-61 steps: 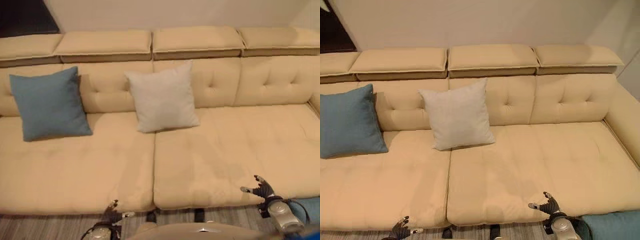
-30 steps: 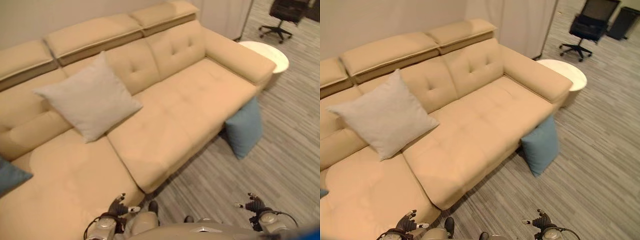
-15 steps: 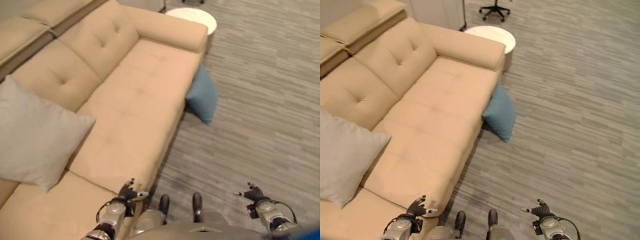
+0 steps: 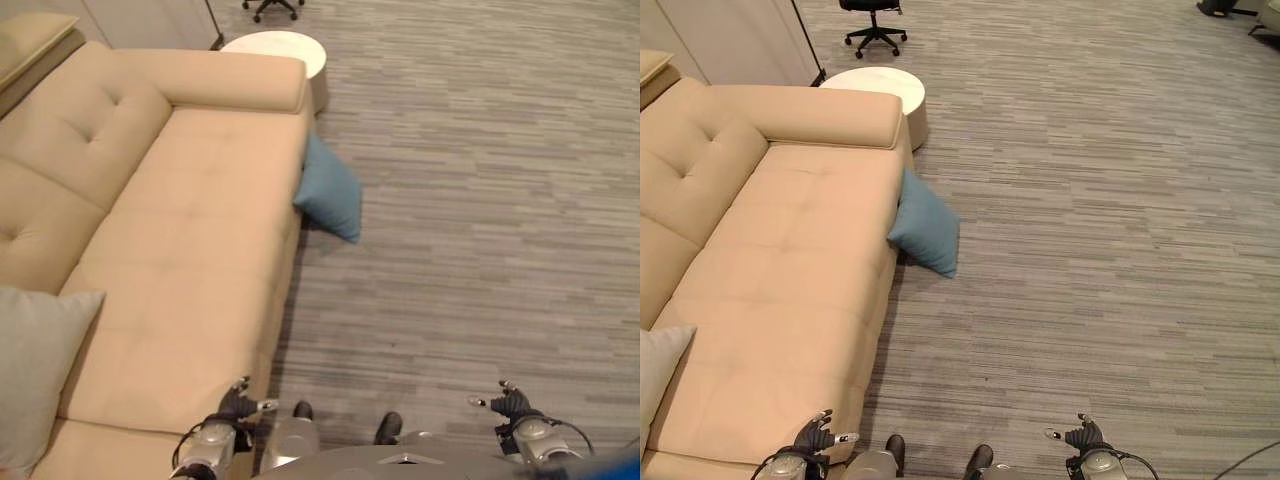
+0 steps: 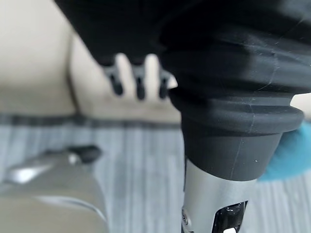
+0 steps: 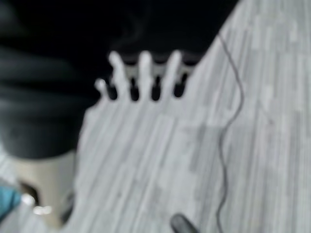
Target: Pick up all the scattered cushions and arrange them neatly on the sofa.
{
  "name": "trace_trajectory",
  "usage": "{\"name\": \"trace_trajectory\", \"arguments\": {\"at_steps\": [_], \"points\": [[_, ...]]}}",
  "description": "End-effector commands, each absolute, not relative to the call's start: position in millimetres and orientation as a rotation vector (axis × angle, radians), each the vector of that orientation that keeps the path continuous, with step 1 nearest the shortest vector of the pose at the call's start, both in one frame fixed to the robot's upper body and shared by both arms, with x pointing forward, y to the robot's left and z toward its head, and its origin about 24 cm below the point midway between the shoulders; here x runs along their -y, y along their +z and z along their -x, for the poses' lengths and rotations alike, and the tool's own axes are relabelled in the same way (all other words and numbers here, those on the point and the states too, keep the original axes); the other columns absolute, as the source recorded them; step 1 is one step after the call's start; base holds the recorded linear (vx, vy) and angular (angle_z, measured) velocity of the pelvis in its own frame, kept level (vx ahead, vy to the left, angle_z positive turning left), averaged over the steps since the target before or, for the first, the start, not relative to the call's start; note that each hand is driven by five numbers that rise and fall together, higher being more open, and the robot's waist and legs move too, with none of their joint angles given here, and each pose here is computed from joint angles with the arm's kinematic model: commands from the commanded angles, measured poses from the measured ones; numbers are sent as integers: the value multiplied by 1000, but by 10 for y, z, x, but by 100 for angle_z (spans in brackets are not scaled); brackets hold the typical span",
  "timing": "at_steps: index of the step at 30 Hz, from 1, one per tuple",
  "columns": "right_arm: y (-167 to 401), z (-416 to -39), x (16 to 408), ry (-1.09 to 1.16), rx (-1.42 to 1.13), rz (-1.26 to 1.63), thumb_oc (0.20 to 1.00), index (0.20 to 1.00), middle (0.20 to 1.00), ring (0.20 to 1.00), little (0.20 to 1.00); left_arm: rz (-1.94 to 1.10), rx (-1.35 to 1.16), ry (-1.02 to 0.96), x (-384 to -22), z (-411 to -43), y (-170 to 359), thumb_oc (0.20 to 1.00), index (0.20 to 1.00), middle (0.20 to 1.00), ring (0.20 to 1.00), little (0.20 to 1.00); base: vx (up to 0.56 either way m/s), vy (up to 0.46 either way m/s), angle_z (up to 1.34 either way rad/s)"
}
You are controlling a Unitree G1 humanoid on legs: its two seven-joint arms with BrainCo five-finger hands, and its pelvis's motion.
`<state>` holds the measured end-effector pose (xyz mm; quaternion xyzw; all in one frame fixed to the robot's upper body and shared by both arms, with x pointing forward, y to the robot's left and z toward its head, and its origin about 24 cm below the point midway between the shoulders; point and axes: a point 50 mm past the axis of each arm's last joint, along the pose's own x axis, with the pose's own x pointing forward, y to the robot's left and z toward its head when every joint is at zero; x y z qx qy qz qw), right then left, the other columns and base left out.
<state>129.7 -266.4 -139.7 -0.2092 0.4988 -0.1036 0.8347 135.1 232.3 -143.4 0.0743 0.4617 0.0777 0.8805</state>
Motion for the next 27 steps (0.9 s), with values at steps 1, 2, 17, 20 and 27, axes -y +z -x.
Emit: {"name": "trace_trajectory", "arguments": {"at_steps": [1, 2, 17, 20, 27], "points": [[-1279, -1468, 2799, -272, -985, 461, 1000, 1000, 1000, 1000, 1000, -150, -891, 170, -2284, -1539, -1360, 1000, 1000, 1000, 1000, 1000, 133, -101, -39], [-1277, -1470, 2806, -282, -985, 455, 1000, 1000, 1000, 1000, 1000, -148, -889, 164, -2268, -1540, -1361, 1000, 1000, 1000, 1000, 1000, 117, -77, -40], [-1461, -1258, 2522, -163, -1078, 453, 1000, 1000, 1000, 1000, 1000, -233, -925, 165, -2476, -1448, -1348, 1000, 1000, 1000, 1000, 1000, 267, 17, -49], [-1437, -1345, 2500, -136, -1057, 461, 1000, 1000, 1000, 1000, 1000, -249, -894, 172, -2527, -1510, -1295, 1000, 1000, 1000, 1000, 1000, 222, 106, -49], [-1351, -1527, 2532, -131, -995, 476, 1000, 1000, 1000, 1000, 1000, -254, -886, 149, -2473, -1555, -1294, 1000, 1000, 1000, 1000, 1000, 296, 65, 4]]}}
